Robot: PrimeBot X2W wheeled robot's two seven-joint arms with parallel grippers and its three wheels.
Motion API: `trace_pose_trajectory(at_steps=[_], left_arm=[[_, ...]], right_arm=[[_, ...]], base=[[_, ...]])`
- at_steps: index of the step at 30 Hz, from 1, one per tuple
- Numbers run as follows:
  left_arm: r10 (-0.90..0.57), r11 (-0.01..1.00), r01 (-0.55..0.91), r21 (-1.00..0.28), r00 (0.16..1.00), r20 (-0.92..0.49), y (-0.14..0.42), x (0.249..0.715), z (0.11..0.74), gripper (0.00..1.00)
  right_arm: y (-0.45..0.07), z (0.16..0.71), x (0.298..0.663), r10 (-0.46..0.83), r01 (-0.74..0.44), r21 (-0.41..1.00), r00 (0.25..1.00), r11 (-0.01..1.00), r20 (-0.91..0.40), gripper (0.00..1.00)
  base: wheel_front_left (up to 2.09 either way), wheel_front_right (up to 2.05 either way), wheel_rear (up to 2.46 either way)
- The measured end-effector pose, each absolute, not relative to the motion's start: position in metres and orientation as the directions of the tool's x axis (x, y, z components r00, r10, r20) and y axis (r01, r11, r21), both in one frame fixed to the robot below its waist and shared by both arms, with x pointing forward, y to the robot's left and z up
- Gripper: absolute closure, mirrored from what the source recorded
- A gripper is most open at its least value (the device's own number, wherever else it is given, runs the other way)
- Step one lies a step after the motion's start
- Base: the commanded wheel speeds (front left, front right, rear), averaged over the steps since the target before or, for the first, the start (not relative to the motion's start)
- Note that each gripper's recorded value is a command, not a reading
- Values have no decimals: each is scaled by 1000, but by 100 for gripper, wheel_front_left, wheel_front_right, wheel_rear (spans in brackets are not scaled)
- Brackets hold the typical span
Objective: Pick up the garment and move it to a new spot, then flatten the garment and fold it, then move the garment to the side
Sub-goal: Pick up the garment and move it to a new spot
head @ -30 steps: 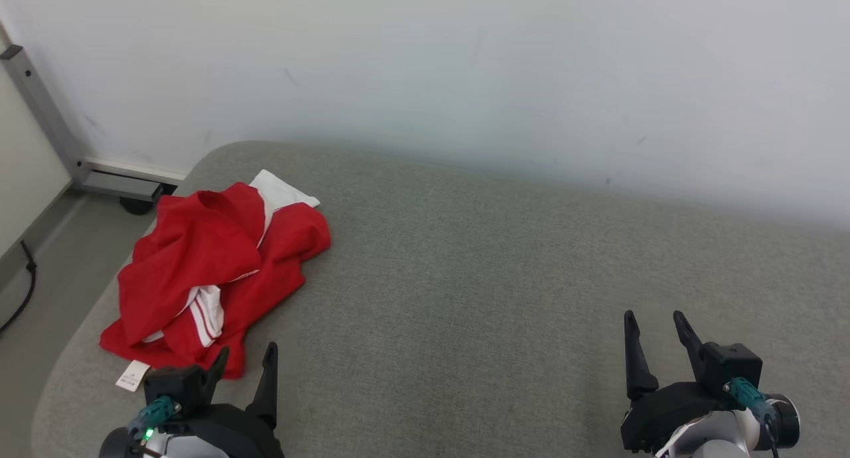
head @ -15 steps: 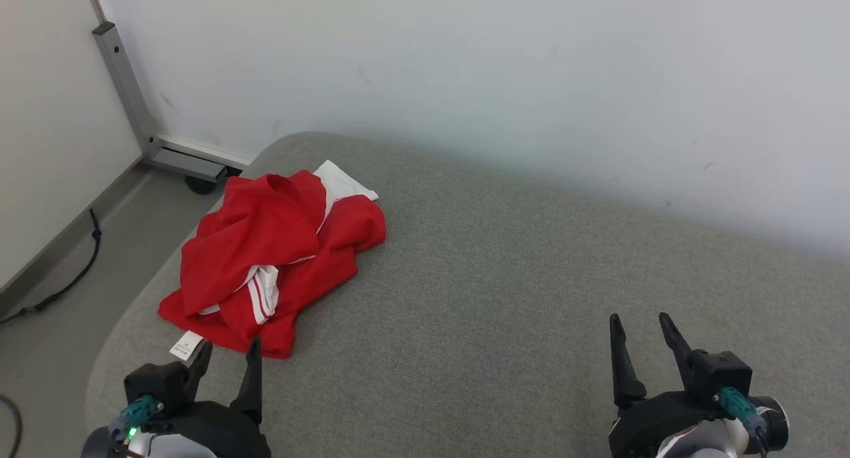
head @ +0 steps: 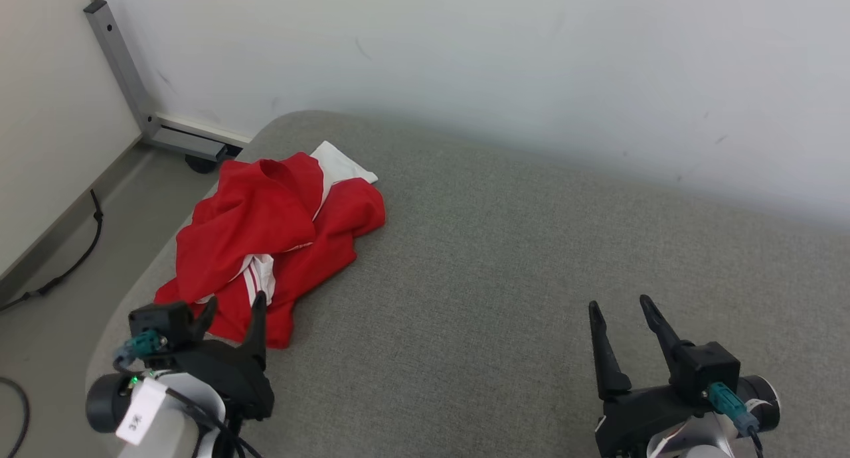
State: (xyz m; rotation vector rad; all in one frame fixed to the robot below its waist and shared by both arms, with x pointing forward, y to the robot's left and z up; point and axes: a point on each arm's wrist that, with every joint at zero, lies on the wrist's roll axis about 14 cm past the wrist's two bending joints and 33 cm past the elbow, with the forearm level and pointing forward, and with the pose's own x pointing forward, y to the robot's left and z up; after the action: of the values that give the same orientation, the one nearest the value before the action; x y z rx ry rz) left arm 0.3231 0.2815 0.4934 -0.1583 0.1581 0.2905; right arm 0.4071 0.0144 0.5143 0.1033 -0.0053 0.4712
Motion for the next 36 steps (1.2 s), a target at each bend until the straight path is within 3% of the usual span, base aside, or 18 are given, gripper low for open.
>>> trace_pose_trajectory(at_steps=[18, 33, 34, 36], left_arm=[[324, 945, -313, 96, 849, -418, 334, 387, 466, 0], [281, 960, -230, 162, 780, -560, 312, 442, 414, 0], [287, 958, -233, 169, 775, -563, 314, 443, 412, 42], [302, 953, -236, 189, 764, -570, 319, 443, 408, 78]], right_arm=[[14, 527, 434, 507, -509, 54, 861, 859, 42, 0], [-35, 479, 462, 403, -399, 62, 909, 915, -105, 0], [-36, 477, 463, 400, -396, 63, 910, 916, -110, 0], [-37, 474, 463, 397, -392, 65, 910, 918, -124, 0]], base=[[0, 0, 0], [0, 0, 0], [0, 0, 0], [0, 0, 0]])
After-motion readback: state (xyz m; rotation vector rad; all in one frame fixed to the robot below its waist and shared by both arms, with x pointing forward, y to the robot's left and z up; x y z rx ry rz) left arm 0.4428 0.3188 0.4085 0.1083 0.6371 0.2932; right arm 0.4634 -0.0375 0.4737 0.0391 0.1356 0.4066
